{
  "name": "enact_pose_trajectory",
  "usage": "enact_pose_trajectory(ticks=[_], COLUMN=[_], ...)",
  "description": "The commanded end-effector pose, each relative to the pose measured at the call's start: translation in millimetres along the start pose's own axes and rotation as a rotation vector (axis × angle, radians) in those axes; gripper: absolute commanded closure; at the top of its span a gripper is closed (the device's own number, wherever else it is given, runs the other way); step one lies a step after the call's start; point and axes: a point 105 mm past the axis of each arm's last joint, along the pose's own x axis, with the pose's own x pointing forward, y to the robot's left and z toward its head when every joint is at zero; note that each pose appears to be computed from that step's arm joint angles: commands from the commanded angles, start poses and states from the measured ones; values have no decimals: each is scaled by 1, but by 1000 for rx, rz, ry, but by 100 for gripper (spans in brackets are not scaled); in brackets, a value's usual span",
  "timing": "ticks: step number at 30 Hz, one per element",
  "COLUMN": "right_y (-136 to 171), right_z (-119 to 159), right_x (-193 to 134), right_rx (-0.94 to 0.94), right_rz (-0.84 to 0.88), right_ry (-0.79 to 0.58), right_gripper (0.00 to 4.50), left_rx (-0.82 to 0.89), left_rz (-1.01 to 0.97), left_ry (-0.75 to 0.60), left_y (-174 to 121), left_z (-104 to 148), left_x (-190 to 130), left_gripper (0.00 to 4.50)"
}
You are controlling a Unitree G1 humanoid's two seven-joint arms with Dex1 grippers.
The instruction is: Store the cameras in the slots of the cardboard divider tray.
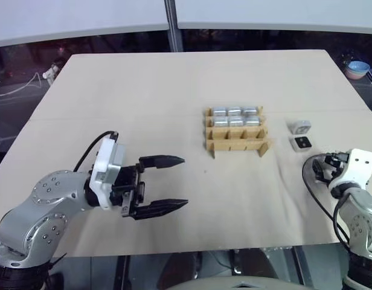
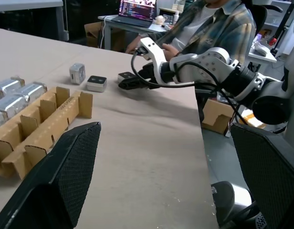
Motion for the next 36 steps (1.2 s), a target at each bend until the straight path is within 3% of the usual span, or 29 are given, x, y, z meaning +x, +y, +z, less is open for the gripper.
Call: enact_pose_trajectory(ticks=[1,4,9,10,14,16,18,21,25,30,36], right_y=[-4,-3,0,1,7,17,43,87,140,185,198], right_z=[11,10,10,11,14,25,34,36,48,67,75], right_x=[1,0,-3,-4,-13,-26,-50,-104,-137,-146,-153], right_rx=[4,1,-20,-31,-165,-268,-392,-581,-753,-852,-906], right_rz=[-49,-68,-68,-64,-9,108,350,776,1079,1261,1333], right_ry=[-45,-35,-40,-43,-74,-164,-262,-371,-565,-727,-783], right_gripper=[1,1,234,256,255,255,255,255,255,255,255], left_rx=[42,42,38,36,-21,-87,-177,-351,-608,-745,-758], left_rz=[7,11,20,20,106,171,179,216,35,-69,-70], left_ry=[-7,-6,-8,-8,-23,-37,-55,49,-12,1,8], left_y=[-2,-2,-2,-2,10,18,20,30,37,44,53], left_z=[5,4,2,1,-1,0,4,-1,15,22,27], left_x=[-5,-7,-10,-10,-9,-5,0,8,35,66,74], left_gripper=[0,0,0,0,0,0,0,0,0,0,0])
